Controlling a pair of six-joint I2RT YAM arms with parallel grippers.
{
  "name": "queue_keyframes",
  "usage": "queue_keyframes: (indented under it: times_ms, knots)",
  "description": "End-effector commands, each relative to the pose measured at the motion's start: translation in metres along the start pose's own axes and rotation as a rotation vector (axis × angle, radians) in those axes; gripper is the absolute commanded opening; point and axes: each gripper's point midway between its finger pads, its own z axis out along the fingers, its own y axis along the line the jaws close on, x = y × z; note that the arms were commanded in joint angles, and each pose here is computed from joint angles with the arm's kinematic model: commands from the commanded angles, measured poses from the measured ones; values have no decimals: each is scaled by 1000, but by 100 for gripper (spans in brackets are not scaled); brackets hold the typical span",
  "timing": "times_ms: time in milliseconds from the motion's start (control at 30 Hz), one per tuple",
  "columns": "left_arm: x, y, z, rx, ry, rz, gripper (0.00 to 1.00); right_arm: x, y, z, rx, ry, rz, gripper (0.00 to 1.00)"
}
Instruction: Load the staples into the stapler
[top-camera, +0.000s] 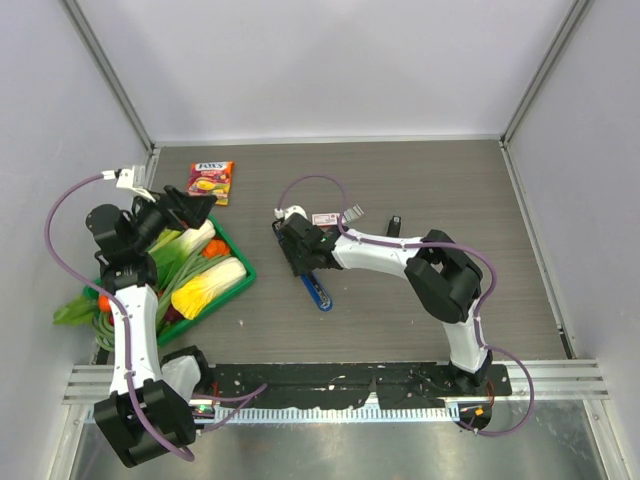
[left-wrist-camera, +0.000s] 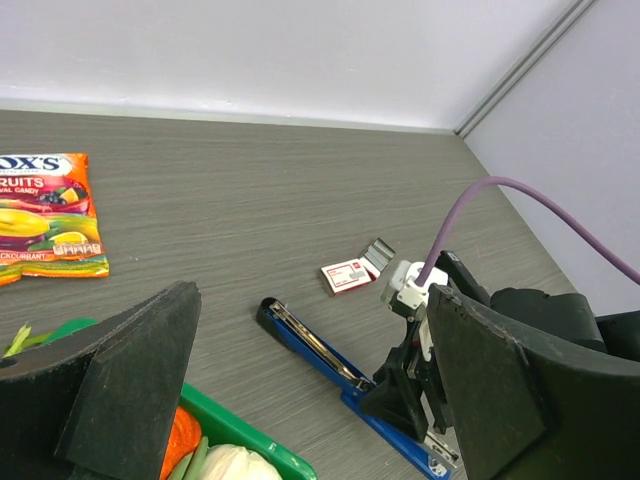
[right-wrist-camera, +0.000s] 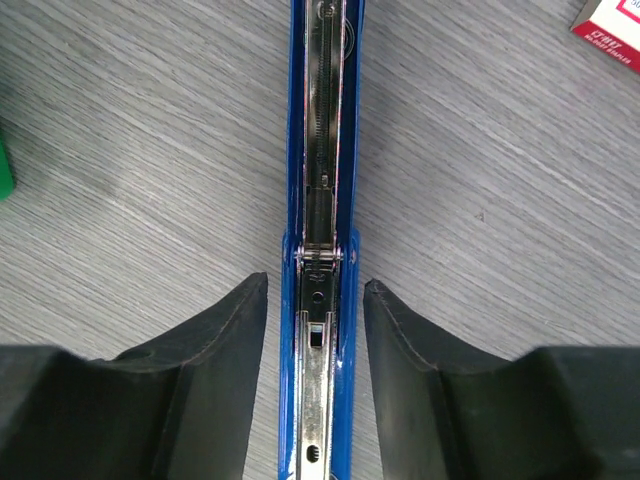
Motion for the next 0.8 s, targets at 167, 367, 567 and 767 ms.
queue_keyframes:
  times_ms: [167, 367, 567, 767]
  knots:
    - [-10, -10, 0, 60, -24, 36, 100, -71, -11, -54, 61, -212, -89, 53]
    - [-10, -15, 0, 91, -32, 33, 100, -90, -76, -106, 198, -343, -82, 57]
    - [-13, -21, -1, 114, -41, 20, 100, -65, -191, -109, 350, -265, 100, 58]
    - [-13, -23, -2, 118, -49, 22, 100, -4, -240, -95, 405, -93, 239, 60]
